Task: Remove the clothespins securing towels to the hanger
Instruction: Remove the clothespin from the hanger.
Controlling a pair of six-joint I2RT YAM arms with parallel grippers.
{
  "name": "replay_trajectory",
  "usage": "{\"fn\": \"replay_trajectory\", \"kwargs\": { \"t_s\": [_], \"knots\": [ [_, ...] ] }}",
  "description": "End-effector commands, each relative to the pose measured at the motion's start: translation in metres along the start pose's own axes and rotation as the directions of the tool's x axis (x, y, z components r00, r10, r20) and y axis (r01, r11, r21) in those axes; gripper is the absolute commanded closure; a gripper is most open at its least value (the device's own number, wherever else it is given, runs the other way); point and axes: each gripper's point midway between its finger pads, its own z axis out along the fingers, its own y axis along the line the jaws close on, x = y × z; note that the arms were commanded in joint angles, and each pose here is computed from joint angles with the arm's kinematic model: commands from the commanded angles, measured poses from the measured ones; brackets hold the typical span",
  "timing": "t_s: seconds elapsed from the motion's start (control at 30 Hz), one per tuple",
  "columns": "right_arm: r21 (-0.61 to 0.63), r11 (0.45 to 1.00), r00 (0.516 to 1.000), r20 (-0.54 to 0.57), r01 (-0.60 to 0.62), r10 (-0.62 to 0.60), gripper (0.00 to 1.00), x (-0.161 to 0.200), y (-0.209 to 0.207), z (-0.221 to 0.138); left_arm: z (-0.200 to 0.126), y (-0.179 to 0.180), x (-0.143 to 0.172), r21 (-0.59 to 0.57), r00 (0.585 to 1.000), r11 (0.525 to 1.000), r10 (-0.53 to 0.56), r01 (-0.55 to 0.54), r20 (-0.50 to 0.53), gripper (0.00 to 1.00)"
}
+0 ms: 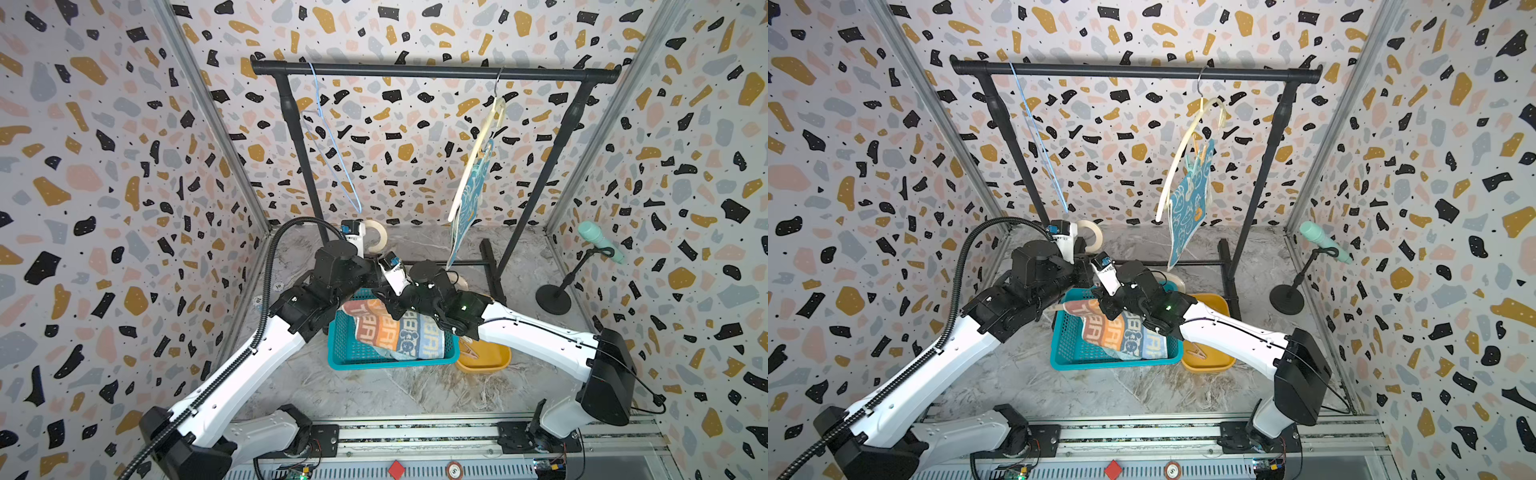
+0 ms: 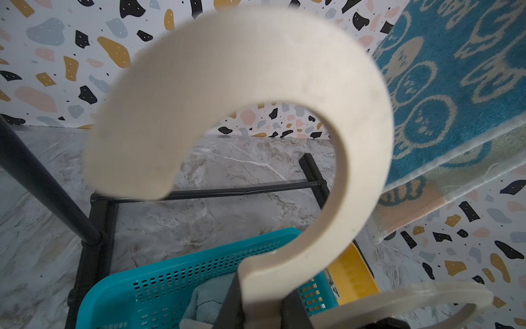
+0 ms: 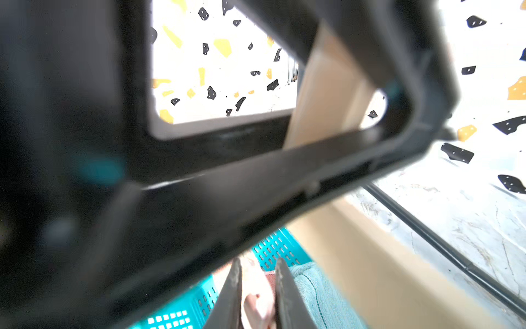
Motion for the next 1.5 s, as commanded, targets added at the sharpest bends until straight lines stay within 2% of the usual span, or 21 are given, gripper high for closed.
{"fn": "replay_trajectory", "kwargs": {
  "t_s": [0.0, 0.7, 1.47],
  "knots": [
    [0.002, 1.000, 0.996, 0.083, 0.019, -0.019, 1.00, -0.027, 0.004, -0.019, -0.001, -0.007, -0.012, 0.021, 0.999, 1.000, -0.001, 0.000, 0.053, 1.00],
    [0.000, 1.000, 0.994, 0.112, 0.020, -0.019, 1.00, -0.036, 0.004, -0.028, 0.000, -0.008, -0.015, 0.024, 0.998, 1.000, -0.002, 0.001, 0.061, 1.00],
    [0.005, 1.000, 0.988, 0.152, 0.015, -0.016, 1.00, -0.046, 0.004, -0.053, -0.009, 0.003, -0.035, -0.060, 0.992, 0.998, 0.039, -0.031, 0.123, 1.00]
  ]
}}
